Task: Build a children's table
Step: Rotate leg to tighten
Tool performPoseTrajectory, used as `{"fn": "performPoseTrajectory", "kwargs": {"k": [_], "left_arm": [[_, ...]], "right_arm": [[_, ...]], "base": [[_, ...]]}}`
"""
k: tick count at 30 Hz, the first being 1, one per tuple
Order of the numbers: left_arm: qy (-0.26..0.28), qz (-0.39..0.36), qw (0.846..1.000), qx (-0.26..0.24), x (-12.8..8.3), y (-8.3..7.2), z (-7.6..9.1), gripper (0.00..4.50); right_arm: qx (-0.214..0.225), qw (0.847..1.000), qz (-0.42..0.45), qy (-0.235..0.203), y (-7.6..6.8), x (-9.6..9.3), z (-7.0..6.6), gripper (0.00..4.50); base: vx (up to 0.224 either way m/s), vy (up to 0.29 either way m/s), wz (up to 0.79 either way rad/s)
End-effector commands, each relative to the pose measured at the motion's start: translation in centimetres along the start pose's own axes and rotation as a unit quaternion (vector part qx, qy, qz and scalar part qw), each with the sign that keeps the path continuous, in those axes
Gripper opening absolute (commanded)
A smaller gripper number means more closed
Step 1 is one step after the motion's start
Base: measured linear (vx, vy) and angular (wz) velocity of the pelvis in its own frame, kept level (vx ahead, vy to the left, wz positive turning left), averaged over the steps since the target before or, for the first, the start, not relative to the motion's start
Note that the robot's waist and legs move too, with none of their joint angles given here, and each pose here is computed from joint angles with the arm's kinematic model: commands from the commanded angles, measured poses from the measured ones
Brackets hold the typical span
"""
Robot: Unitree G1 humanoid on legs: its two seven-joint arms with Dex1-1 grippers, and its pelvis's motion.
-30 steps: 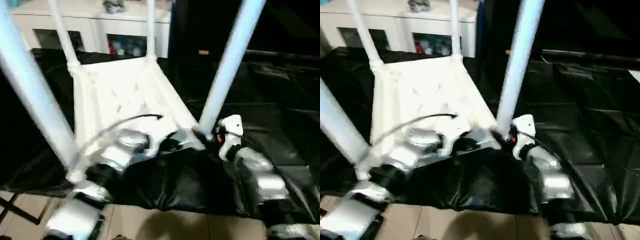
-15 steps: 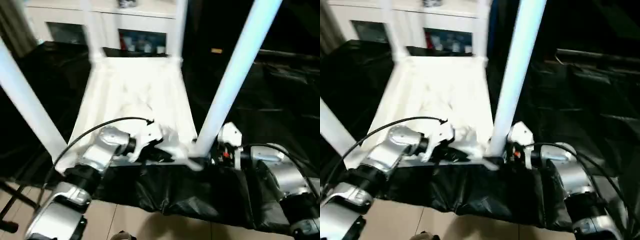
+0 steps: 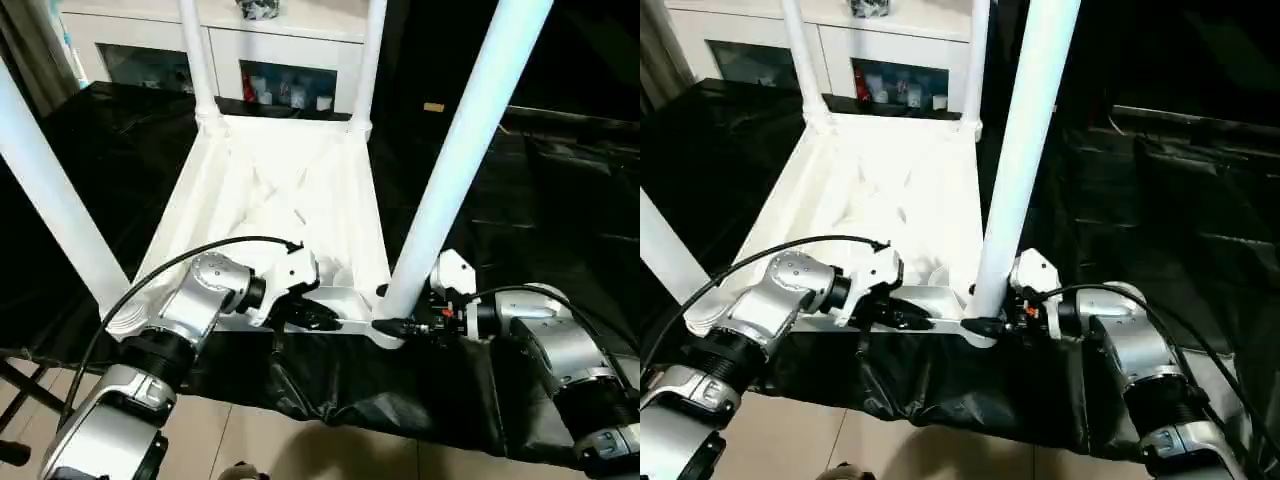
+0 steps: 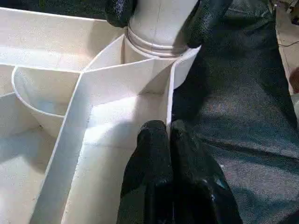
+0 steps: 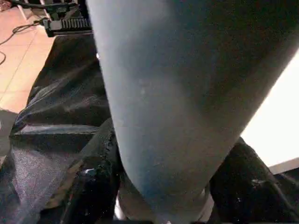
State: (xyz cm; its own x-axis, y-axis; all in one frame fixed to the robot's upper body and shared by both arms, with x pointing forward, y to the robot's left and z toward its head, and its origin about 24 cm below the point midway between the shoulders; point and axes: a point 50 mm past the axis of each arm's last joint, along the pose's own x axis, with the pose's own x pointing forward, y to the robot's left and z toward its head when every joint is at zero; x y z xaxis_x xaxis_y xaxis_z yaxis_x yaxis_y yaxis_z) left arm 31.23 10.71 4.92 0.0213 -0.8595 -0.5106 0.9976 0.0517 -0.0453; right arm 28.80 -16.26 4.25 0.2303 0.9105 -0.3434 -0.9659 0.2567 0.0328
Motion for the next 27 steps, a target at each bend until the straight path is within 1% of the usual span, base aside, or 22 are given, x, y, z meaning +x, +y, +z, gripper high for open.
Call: {"fn": "performPoseTrajectory", "kwargs": {"k": [1,2,3,5,6,7,8,9,10,11,12,13,14,15,16,17,19,20,22,24,25,27], "left_arm": [[-0.043,0.054,0.998,0.017,0.1,1.1,2.0,0.0],[-0.043,0.054,0.997,0.017,0.1,1.1,2.0,0.0],[-0.043,0.057,0.997,0.016,0.1,1.1,2.0,0.0],[-0.046,0.074,0.996,0.014,0.2,1.3,2.0,0.0],[-0.053,0.095,0.994,0.009,0.3,1.5,2.2,0.0],[-0.055,0.104,0.993,0.006,0.3,1.6,2.3,0.0],[-0.057,0.126,0.99,0.0,0.4,1.9,2.4,0.0],[-0.055,0.154,0.986,-0.006,0.7,2.2,2.5,0.0],[-0.052,0.177,0.983,-0.011,1.1,2.4,2.6,0.0],[-0.052,0.185,0.981,-0.015,1.6,2.4,2.8,0.0],[-0.053,0.192,0.98,-0.019,1.9,2.3,2.9,0.0],[-0.053,0.193,0.98,-0.02,2.0,2.3,2.9,0.0],[-0.055,0.205,0.977,-0.029,2.8,2.2,3.3,0.0],[-0.055,0.205,0.977,-0.029,2.8,2.2,3.3,0.0],[-0.055,0.209,0.976,-0.031,3.1,2.2,3.5,0.0],[-0.055,0.223,0.972,-0.037,3.9,2.1,4.0,0.0],[-0.062,0.225,0.972,-0.04,4.8,1.8,4.6,0.0],[-0.066,0.223,0.972,-0.041,5.0,1.7,4.8,0.0],[-0.072,0.21,0.974,-0.037,5.3,1.4,4.9,0.0],[-0.075,0.197,0.977,-0.025,5.0,1.3,4.8,0.0],[-0.069,0.195,0.978,-0.016,4.5,1.5,4.5,0.0],[-0.067,0.19,0.98,-0.006,3.9,1.6,4.3,0.0]], "right_arm": [[0.032,0.996,0.084,0.017,2.9,2.7,-1.8,2.23],[0.033,0.996,0.084,0.017,2.9,2.7,-1.8,2.23],[0.035,0.996,0.08,0.015,2.9,2.7,-1.9,2.08],[0.045,0.997,0.066,0.005,2.9,2.7,-2.0,2.04],[0.055,0.998,0.031,-0.003,2.6,2.8,-2.0,2.02],[0.059,0.998,0.017,-0.006,2.5,2.9,-2.1,2.01],[0.062,0.998,-0.019,-0.011,2.1,3.0,-2.1,1.99],[0.072,0.995,-0.074,-0.015,1.5,3.3,-2.2,1.99],[0.095,0.986,-0.135,-0.016,0.9,3.7,-2.5,1.98],[0.11,0.978,-0.176,-0.018,0.4,4.0,-2.6,1.98],[0.123,0.971,-0.207,-0.019,0.2,4.3,-2.7,1.98],[0.124,0.969,-0.211,-0.019,0.1,4.4,-2.7,1.97],[0.155,0.951,-0.267,-0.02,-0.3,5.1,-2.8,1.97],[0.155,0.951,-0.267,-0.02,-0.3,5.1,-2.8,1.97],[0.168,0.944,-0.284,-0.02,-0.4,5.5,-2.8,1.97],[0.195,0.933,-0.302,-0.033,-0.4,6.6,-2.5,1.97],[0.199,0.933,-0.295,-0.056,0.0,8.2,-1.5,1.97],[0.198,0.934,-0.291,-0.063,0.1,8.6,-1.2,2.32],[0.195,0.935,-0.287,-0.076,0.2,8.9,-0.7,2.66],[0.193,0.941,-0.267,-0.083,0.3,8.8,-0.4,2.75],[0.19,0.949,-0.239,-0.079,0.3,8.1,-0.4,2.75],[0.178,0.958,-0.215,-0.069,0.4,7.4,-0.5,3.04]], "base": [[0.0,0.0,0.0],[0.0,0.0,0.0],[0.0,0.0,0.0],[0.0,0.0,0.0],[0.0,0.0,0.0],[0.0,0.0,0.0],[0.0,0.0,0.0],[0.0,0.0,0.0],[0.0,0.0,0.0],[0.0,0.0,0.0],[0.0,0.0,0.0],[0.0,0.0,0.0],[0.0,0.0,0.0],[0.0,0.0,0.0],[0.0,0.0,0.0],[0.0,0.0,0.0],[0.0,0.0,0.0],[0.0,0.0,0.0],[0.0,0.0,0.0],[0.0,0.0,0.0],[0.0,0.0,0.0],[0.0,0.0,0.0]]}}
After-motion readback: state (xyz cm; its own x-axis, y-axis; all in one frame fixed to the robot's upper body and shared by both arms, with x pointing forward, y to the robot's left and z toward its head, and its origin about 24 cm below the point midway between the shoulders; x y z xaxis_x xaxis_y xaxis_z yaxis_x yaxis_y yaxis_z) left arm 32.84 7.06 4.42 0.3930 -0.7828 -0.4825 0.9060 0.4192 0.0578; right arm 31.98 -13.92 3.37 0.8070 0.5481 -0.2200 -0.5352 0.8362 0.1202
